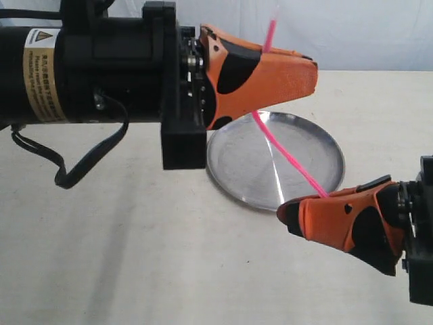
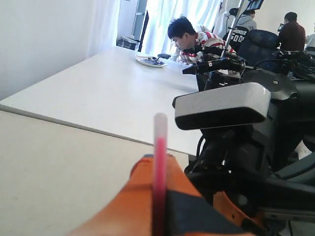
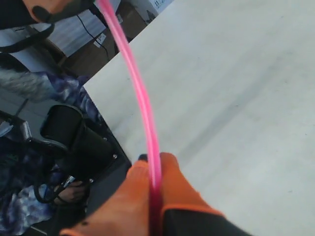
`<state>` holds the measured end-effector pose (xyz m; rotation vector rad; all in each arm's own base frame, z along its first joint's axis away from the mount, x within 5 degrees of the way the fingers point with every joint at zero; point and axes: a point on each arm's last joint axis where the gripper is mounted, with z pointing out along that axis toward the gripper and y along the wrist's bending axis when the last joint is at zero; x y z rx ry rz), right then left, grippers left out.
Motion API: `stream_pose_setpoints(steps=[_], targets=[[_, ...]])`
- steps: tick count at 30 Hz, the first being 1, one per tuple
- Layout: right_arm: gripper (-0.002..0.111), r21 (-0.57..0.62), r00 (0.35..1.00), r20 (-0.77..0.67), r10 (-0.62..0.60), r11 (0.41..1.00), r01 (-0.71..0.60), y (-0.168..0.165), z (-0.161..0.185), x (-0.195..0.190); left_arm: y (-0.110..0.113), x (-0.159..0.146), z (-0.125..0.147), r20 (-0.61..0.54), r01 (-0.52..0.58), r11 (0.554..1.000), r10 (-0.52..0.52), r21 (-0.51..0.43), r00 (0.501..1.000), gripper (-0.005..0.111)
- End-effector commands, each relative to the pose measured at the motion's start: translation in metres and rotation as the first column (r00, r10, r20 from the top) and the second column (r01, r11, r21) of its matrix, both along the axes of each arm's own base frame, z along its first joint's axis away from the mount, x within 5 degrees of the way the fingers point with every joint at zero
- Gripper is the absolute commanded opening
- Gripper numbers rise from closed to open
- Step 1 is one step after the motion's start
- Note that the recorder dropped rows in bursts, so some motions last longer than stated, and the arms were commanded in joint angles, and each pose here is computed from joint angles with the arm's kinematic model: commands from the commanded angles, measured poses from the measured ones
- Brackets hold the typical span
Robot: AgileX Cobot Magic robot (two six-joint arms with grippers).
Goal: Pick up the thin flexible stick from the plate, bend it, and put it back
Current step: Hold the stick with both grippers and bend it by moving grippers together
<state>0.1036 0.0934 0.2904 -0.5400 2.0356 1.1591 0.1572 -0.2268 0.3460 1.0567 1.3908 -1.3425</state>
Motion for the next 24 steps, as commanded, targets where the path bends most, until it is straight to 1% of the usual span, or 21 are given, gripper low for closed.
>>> stream_pose_setpoints(steps=[1, 5, 9, 17, 24], targets=[[-0.001, -0.019, 1.0, -0.009, 0.02, 1.0, -0.021, 0.0, -0.0023, -0.0012, -0.0002, -0.0034, 0.0095, -0.001, 0.027, 0.997, -0.027, -0.065, 1.0, 0.0], [-0.001, -0.047, 0.999, -0.013, 0.05, 0.998, -0.051, 0.0, -0.0046, -0.0037, -0.0001, -0.0069, 0.0112, 0.002, 0.065, 0.994, -0.065, -0.084, 0.998, 0.0], [-0.001, -0.048, 0.997, -0.024, 0.075, 0.996, -0.076, 0.0007, -0.005, -0.006, 0.0001, -0.0093, 0.0124, 0.005, 0.092, 0.991, -0.092, -0.097, 0.996, 0.0], [-0.001, -0.064, 0.995, -0.028, 0.093, 0.993, -0.095, 0.0006, -0.0063, -0.0076, 0.0002, -0.0087, 0.0135, -0.005, 0.085, 0.99, -0.086, -0.11, 0.996, 0.001], [-0.001, -0.06, 0.994, -0.033, 0.106, 0.992, -0.108, 0.0011, -0.0062, -0.0088, 0.0002, -0.0074, 0.0143, -0.016, 0.071, 0.99, -0.073, -0.119, 0.997, 0.016]])
